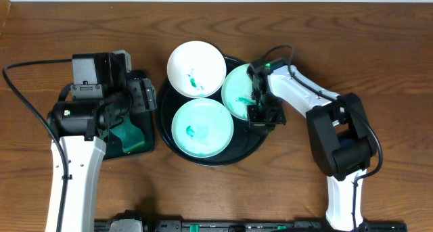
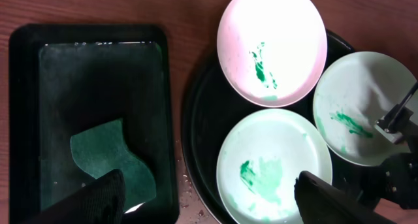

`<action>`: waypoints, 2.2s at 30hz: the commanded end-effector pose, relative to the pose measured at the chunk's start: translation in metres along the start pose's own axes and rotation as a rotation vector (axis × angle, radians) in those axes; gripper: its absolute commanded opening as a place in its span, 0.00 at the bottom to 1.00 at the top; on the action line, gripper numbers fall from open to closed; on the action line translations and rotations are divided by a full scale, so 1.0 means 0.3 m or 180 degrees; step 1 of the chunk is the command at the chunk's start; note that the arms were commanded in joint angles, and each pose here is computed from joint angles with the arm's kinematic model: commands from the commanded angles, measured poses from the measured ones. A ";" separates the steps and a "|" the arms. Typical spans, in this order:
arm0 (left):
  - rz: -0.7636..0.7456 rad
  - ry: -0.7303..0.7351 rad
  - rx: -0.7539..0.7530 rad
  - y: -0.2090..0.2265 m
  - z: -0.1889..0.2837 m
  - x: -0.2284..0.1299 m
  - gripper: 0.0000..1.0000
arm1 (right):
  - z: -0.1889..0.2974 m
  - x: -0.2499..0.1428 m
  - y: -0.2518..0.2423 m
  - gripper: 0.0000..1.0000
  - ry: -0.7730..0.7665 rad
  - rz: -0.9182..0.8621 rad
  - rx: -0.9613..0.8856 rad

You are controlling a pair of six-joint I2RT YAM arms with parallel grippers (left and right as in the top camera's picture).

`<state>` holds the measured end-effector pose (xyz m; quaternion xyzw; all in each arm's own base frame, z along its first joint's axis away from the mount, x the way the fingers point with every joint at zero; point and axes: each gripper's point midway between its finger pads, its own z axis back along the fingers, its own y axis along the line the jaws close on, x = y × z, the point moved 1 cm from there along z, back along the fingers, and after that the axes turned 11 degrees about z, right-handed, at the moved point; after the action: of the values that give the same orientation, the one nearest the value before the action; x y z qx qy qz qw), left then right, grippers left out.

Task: Clean dirty plates on tray and stack at the side
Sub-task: 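Grasp the rim of the pale green plate with the right gripper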

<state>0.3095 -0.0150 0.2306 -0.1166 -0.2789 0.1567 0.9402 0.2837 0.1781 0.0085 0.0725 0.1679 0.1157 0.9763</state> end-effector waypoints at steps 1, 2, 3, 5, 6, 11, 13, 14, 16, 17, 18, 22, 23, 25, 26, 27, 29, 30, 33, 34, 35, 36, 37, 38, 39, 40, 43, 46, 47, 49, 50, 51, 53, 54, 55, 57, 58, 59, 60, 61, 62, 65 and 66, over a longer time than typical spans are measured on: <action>-0.0026 -0.0034 0.0004 -0.004 0.009 0.012 0.83 | -0.073 -0.034 -0.145 0.01 0.0244 -0.0265 -0.0462; -0.0026 -0.0034 0.0004 -0.004 0.009 0.012 0.83 | -0.071 -0.035 -0.152 0.01 0.0250 -0.0285 -0.0457; -0.0026 -0.0034 0.0004 -0.004 0.009 0.012 0.83 | -0.069 -0.034 -0.159 0.01 0.0251 -0.0307 -0.0449; -0.0026 -0.0034 0.0003 -0.004 0.009 0.012 0.83 | -0.066 -0.033 -0.173 0.01 0.0251 -0.0352 -0.0435; -0.0026 -0.0034 0.0003 -0.004 0.009 0.012 0.83 | -0.063 -0.036 -0.183 0.01 0.0264 -0.0389 -0.0426; -0.0026 -0.0035 0.0003 -0.005 0.009 0.012 0.83 | -0.052 -0.043 -0.231 0.01 0.0295 -0.0539 -0.0437; -0.0026 -0.0034 0.0004 -0.004 0.009 0.012 0.83 | -0.047 -0.046 -0.250 0.01 0.0304 -0.0579 -0.0461; -0.0026 -0.0035 0.0003 -0.005 0.009 0.012 0.83 | -0.046 -0.046 -0.254 0.01 0.0306 -0.0593 -0.0450; -0.0026 -0.0035 0.0004 -0.004 0.009 0.012 0.83 | -0.045 -0.047 -0.260 0.01 0.0310 -0.0591 -0.0460; -0.0026 -0.0035 0.0004 -0.004 0.009 0.012 0.83 | -0.046 -0.046 -0.259 0.01 0.0307 -0.0545 -0.0455; -0.0026 -0.0039 0.0003 -0.005 0.009 0.013 0.83 | -0.046 -0.045 -0.255 0.01 0.0306 -0.0491 -0.0456; -0.0027 -0.0045 0.0000 -0.005 0.009 0.015 0.83 | -0.044 -0.047 -0.224 0.01 0.0302 -0.0292 -0.0484; -0.0027 -0.0045 0.0000 -0.005 0.009 0.015 0.83 | -0.042 -0.047 -0.215 0.02 0.0293 -0.0244 -0.0491; -0.0027 -0.0045 0.0000 -0.005 0.009 0.015 0.83 | -0.034 -0.046 -0.191 0.07 0.0255 -0.0149 -0.0510; -0.0027 -0.0045 0.0000 -0.005 0.009 0.015 0.83 | -0.024 -0.047 -0.174 0.09 0.0220 -0.0086 -0.0522; -0.0027 -0.0045 0.0000 -0.005 0.009 0.015 0.83 | -0.018 -0.048 -0.163 0.09 0.0198 -0.0044 -0.0527; -0.0028 -0.0049 -0.0001 -0.006 0.009 0.016 0.83 | -0.002 -0.049 -0.137 0.13 0.0138 0.0065 -0.0540; -0.0029 -0.0054 -0.0004 -0.006 0.009 0.017 0.83 | 0.007 -0.048 -0.123 0.15 0.0099 0.0137 -0.0541; -0.0031 -0.0066 -0.0009 -0.007 0.009 0.020 0.83 | 0.025 -0.047 -0.092 0.21 0.0022 0.0261 -0.0542; -0.0031 -0.0068 -0.0009 -0.008 0.009 0.020 0.83 | 0.033 -0.047 -0.081 0.21 -0.0009 0.0299 -0.0530; -0.0031 -0.0069 -0.0010 -0.008 0.009 0.021 0.83 | 0.041 -0.045 -0.069 0.21 -0.0042 0.0355 -0.0519; -0.0031 -0.0069 -0.0010 -0.008 0.009 0.021 0.83 | 0.051 -0.043 -0.060 0.21 -0.0078 0.0406 -0.0507; -0.0031 -0.0071 -0.0010 -0.008 0.009 0.021 0.83 | 0.062 -0.038 -0.051 0.22 -0.0119 0.0432 -0.0505; -0.0032 -0.0077 -0.0012 -0.008 0.009 0.023 0.83 | 0.080 -0.034 -0.039 0.22 -0.0178 0.0460 -0.0502; -0.0033 -0.0079 -0.0013 -0.009 0.010 0.023 0.84 | 0.096 -0.028 -0.028 0.22 -0.0234 0.0484 -0.0499; -0.0033 -0.0080 -0.0014 -0.009 0.010 0.024 0.83 | 0.121 -0.021 -0.016 0.22 -0.0320 0.0507 -0.0489; -0.0033 -0.0080 -0.0014 -0.009 0.010 0.024 0.83 | 0.211 0.001 0.028 0.37 -0.0607 0.0633 -0.0409; -0.0033 -0.0081 -0.0014 -0.009 0.010 0.024 0.83 | 0.299 0.005 0.104 0.60 -0.0852 0.0928 -0.0108; -0.0033 -0.0085 -0.0015 -0.009 0.010 0.025 0.83 | 0.312 0.002 0.127 0.63 -0.0889 0.0981 0.0007; -0.0034 -0.0087 -0.0016 -0.009 0.010 0.025 0.83 | 0.330 -0.017 0.208 0.61 -0.0911 0.1210 0.0467; -0.0034 -0.0086 -0.0016 -0.009 0.010 0.025 0.83 | 0.328 -0.025 0.232 0.55 -0.0892 0.1295 0.0614; -0.0034 -0.0086 -0.0015 -0.009 0.010 0.025 0.83 | 0.318 -0.026 0.242 0.51 -0.0873 0.1344 0.0684; -0.0034 -0.0087 -0.0016 -0.009 0.010 0.025 0.83 | 0.278 -0.023 0.248 0.44 -0.0826 0.1365 0.0779; -0.0034 -0.0087 -0.0016 -0.009 0.010 0.025 0.83 | 0.263 -0.025 0.247 0.44 -0.0804 0.1381 0.0796; -0.0034 -0.0087 -0.0016 -0.009 0.010 0.025 0.83 | 0.237 -0.026 0.240 0.44 -0.0756 0.1363 0.0796; -0.0034 -0.0087 -0.0016 -0.009 0.010 0.025 0.83 | 0.204 -0.028 0.232 0.45 -0.0693 0.1342 0.0802; -0.0034 -0.0087 -0.0016 -0.009 0.010 0.025 0.83 | 0.186 -0.028 0.227 0.45 -0.0665 0.1340 0.0800; -0.0034 -0.0087 -0.0016 -0.009 0.010 0.025 0.83 | 0.168 -0.025 0.223 0.45 -0.0642 0.1333 0.0800; -0.0034 -0.0088 -0.0016 -0.009 0.010 0.025 0.83 | 0.158 -0.023 0.221 0.45 -0.0636 0.1333 0.0799; -0.0034 -0.0088 -0.0018 -0.010 0.010 0.025 0.83 | 0.145 -0.017 0.219 0.46 -0.0645 0.1359 0.0798; -0.0034 -0.0086 -0.0017 -0.009 0.010 0.025 0.83 | 0.134 -0.011 0.217 0.46 -0.0659 0.1363 0.0799; -0.0034 -0.0086 -0.0017 -0.009 0.010 0.025 0.83 | 0.110 0.010 0.214 0.47 -0.0729 0.1386 0.0798; -0.0034 -0.0085 -0.0017 -0.009 0.010 0.025 0.83 | 0.104 0.014 0.213 0.47 -0.0743 0.1389 0.0800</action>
<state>0.3123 -0.0150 0.2325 -0.1175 -0.2858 0.1558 0.9382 0.2892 0.2324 0.0529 0.2286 0.0478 0.2792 0.9314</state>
